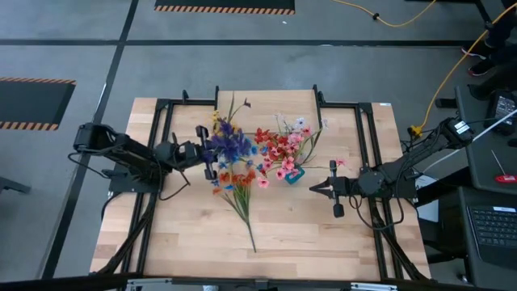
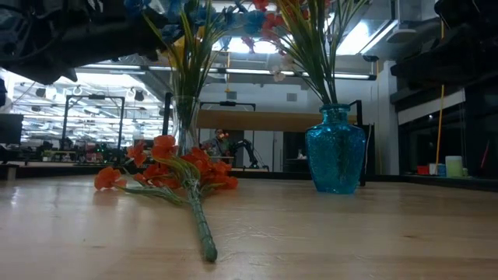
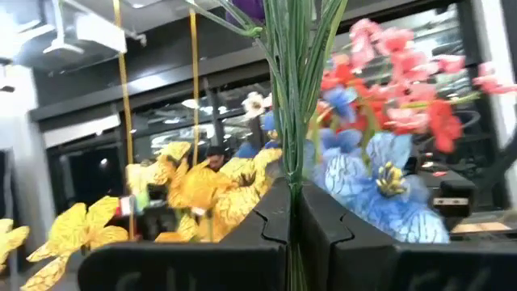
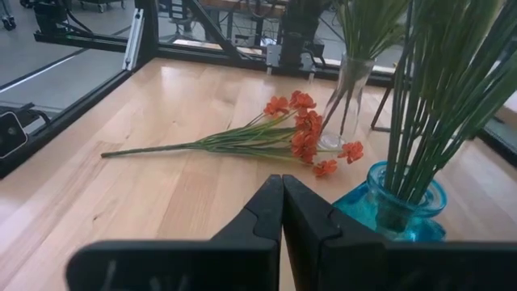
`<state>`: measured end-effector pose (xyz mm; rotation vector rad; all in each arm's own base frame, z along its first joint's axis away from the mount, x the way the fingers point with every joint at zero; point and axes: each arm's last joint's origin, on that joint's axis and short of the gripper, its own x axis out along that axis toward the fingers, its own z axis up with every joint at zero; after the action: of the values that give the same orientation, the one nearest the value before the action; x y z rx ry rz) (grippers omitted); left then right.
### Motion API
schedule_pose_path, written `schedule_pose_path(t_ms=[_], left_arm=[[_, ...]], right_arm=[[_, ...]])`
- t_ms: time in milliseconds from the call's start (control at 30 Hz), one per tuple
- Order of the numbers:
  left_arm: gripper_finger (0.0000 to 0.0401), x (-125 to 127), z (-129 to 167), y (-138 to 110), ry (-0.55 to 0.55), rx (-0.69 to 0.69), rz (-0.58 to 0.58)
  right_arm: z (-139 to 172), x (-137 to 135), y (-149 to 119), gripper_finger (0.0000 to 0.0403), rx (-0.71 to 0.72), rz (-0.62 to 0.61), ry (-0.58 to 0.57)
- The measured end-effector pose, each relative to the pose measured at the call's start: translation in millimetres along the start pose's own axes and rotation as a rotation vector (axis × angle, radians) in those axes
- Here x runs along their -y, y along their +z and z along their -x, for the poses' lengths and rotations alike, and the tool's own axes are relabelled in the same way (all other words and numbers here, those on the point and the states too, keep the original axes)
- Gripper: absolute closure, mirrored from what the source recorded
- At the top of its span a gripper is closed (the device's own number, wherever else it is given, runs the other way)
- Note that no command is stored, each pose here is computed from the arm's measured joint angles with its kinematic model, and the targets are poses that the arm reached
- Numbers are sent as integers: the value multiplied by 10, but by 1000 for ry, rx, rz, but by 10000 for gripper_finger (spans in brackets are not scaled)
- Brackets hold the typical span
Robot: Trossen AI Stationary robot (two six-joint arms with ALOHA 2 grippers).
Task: Pick and place flowers into a vace then onto a shelf
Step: Put the violet flowers into the transparent vase
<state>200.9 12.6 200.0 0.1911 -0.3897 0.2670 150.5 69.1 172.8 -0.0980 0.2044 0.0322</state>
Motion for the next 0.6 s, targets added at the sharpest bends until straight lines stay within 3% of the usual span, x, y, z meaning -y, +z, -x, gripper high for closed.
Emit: schedule_pose_path(t_ms=[400, 600], left_arm=[[398, -27, 0, -18, 103, -29, 46], [398, -36, -36, 94, 82, 35, 65]], right_arm=[[0, 0, -25, 389, -24, -23, -1], [0, 0, -25, 389, -23, -23, -1]])
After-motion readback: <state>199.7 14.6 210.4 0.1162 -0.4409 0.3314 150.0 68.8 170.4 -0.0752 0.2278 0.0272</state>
